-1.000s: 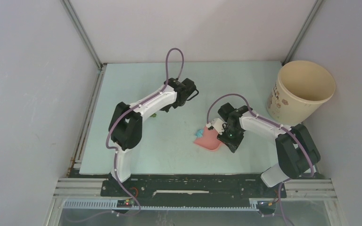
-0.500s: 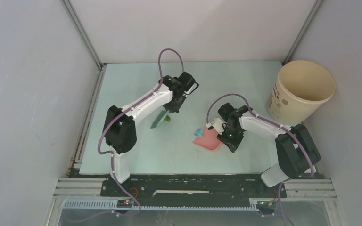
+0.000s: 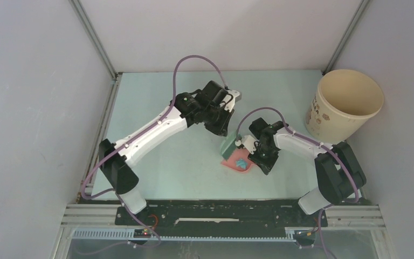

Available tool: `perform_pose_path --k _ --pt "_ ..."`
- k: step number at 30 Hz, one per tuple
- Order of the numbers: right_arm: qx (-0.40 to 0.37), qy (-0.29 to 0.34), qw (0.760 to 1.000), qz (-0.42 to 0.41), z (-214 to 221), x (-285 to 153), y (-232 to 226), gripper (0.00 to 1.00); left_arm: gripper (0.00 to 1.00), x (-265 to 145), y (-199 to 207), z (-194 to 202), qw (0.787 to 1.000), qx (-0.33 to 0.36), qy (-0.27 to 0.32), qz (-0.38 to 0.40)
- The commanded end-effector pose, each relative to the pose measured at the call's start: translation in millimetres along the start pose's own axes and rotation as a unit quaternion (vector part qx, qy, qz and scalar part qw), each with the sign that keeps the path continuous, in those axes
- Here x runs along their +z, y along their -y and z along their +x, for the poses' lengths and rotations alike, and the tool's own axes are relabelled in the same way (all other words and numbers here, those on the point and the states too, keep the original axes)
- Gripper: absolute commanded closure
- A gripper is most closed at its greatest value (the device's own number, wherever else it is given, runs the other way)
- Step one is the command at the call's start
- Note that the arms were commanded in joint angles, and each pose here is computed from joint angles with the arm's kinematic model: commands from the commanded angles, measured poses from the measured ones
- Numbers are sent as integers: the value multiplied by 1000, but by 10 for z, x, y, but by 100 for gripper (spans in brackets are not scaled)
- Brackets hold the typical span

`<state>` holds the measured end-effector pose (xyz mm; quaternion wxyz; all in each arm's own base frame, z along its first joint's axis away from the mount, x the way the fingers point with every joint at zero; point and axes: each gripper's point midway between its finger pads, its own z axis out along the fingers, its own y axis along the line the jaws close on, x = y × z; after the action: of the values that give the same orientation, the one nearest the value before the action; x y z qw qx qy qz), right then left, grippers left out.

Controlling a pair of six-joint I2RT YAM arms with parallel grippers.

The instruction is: Sweep away the paper scraps from the table

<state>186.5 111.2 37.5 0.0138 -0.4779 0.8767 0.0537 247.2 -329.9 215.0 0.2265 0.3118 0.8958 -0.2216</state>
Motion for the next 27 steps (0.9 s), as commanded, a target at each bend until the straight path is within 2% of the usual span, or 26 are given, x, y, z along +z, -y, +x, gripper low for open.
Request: perform_pose_path --k 1,6,11,15,20,22,25,27 --pt "-2 7 1000 4 -49 -16 25 100 100 -275 -144 -207 998 -8 50 -42" --pt "3 23 1000 -1 -80 -47 34 100 100 -432 -413 -218 991 1 55 -123" --pt "12 40 999 12 -104 -69 107 100 100 -716 -595 -237 980 2 84 -180" --pt "10 41 999 35 -74 -134 180 100 100 -787 -793 -114 972 -4 86 -219" --pt "6 87 995 40 -127 -354 161 100 100 -584 -1029 182 976 -48 77 -199" --pt "4 105 993 52 -158 -464 193 100 100 -516 -1084 247 979 -64 80 -176" --pt "3 164 984 75 -287 -703 232 100 100 -531 -1215 283 976 -76 96 -178" --pt "-3 171 981 94 -320 -817 261 100 100 -543 -1281 290 974 -78 108 -183"
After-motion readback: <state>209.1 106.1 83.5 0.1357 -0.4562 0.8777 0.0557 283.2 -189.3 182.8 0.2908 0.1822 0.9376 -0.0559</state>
